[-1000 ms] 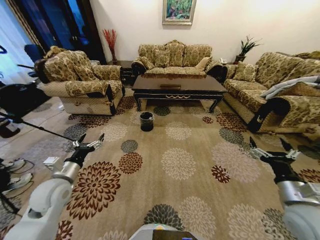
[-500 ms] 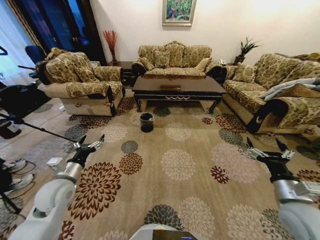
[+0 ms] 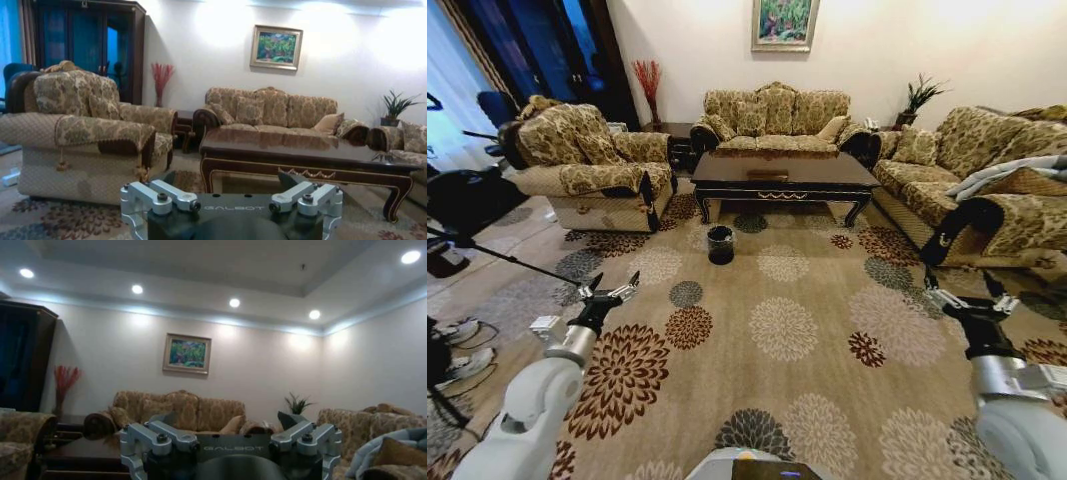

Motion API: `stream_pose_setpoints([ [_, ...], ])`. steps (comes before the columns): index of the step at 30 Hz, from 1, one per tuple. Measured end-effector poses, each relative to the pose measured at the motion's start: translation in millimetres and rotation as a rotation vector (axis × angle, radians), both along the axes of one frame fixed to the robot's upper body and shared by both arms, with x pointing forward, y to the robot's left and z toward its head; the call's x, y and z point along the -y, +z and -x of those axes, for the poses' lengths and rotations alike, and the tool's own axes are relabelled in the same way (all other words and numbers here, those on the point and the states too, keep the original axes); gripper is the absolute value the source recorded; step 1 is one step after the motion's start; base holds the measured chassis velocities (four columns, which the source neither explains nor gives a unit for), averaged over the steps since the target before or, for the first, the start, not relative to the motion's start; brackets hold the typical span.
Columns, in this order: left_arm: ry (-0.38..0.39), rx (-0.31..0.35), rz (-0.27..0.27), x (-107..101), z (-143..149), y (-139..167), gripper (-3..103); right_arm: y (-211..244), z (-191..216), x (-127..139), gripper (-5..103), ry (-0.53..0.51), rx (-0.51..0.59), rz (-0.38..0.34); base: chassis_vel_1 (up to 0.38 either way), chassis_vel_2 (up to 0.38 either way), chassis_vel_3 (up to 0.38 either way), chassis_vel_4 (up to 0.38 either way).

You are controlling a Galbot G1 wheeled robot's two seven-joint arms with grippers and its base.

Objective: Move to the front of the table and pick up the trash from the floor, then place it into the trash bin.

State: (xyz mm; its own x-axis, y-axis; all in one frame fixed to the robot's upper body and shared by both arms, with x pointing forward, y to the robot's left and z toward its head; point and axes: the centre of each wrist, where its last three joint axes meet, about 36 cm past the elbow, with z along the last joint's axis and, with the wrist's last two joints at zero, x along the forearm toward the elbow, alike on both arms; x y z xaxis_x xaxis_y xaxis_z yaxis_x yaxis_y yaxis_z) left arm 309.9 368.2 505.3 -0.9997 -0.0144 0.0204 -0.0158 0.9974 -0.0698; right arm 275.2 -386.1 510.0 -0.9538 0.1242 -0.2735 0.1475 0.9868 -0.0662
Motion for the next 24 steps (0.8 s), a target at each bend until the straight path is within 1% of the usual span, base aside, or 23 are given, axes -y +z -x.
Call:
stream_pose_setpoints([
  [1,0.000,0.000,0.000,0,0,0,100,0,0,0,100,0.000,0.000,0.000,0.000,0.000,0.000,0.000],
  [5,0.001,0.040,-0.001,-3,4,14,100,-1,-2,-5,100,0.046,0.020,-0.025,0.000,0.000,0.000,0.000],
  [7,0.002,0.045,-0.001,-3,4,16,100,-1,-2,-6,100,0.049,0.021,-0.026,0.000,0.000,0.000,0.000],
  [24,0.001,0.049,0.000,-3,5,17,100,0,-2,-6,100,0.051,0.023,-0.028,0.000,0.000,0.000,0.000],
])
